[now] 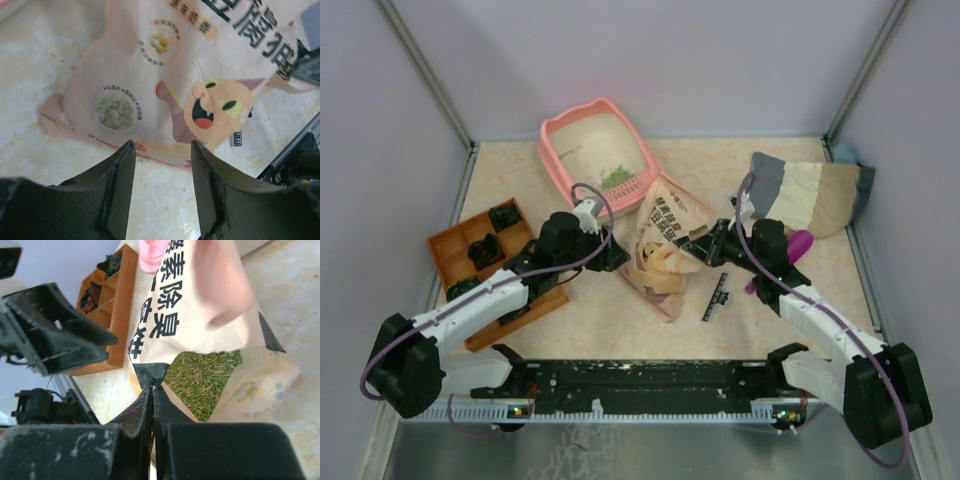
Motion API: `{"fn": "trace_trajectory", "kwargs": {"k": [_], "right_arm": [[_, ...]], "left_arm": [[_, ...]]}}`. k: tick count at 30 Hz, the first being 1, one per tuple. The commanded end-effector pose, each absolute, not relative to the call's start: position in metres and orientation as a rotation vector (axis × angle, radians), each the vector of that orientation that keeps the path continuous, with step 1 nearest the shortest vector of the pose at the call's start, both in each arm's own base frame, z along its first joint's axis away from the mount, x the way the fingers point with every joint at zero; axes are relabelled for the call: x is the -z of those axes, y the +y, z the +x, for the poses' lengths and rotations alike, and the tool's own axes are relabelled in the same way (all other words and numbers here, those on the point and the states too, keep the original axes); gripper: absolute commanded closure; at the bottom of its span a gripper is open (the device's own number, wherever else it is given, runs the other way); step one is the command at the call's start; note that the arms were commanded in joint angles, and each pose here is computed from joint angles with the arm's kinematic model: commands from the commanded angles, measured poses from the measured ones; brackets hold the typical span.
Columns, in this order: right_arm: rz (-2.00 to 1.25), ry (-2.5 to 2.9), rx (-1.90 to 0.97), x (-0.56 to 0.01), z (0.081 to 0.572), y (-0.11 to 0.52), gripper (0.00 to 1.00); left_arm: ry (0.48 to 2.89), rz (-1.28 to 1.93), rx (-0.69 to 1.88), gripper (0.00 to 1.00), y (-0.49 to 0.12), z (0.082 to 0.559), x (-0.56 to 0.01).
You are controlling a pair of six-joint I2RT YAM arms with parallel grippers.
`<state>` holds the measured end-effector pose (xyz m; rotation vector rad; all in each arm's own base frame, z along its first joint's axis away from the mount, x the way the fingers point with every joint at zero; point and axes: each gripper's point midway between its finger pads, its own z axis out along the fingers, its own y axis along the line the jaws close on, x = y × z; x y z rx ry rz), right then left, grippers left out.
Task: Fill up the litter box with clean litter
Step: Close the cat litter bag at the center of the board.
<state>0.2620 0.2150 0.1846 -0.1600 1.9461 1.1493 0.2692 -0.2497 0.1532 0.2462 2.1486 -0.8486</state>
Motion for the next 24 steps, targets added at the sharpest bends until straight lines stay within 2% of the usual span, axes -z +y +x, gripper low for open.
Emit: {"fn": "trace_trajectory", "kwargs": {"k": [1,5,10,15,20,24], "right_arm": [[-0.076,1.97,-1.105,-0.156,0.268,0.209,1.0],[-0.016,1.982,-1.168,-0.143,0.269,0.215,1.0],[-0.016,1.983,-1.164,-0.15,0.278,0.221,1.0],[0.008,1.929,-1.248,-0.175,0.287,0.245,1.0],[0.082,1.918,-1.31,-0.172,0.279,0.281,1.0],[0.074,1.919,-1.305,-0.172,0.273,0.302,1.0]], "left_arm": [[2.131,0.318,0.8,0.46,-0.261,0.262,-0.159],[2.16,0.308,0.827,0.47,-0.268,0.251,-0.145],[2.169,0.316,0.727,0.48,-0.261,0.262,-0.133],[2.152,0.259,0.51,0.47,-0.239,0.291,-0.145],[2.135,0.235,0.487,0.47,-0.236,0.301,-0.164],[2.199,0.225,0.511,0.52,-0.233,0.293,-0.153]]}}
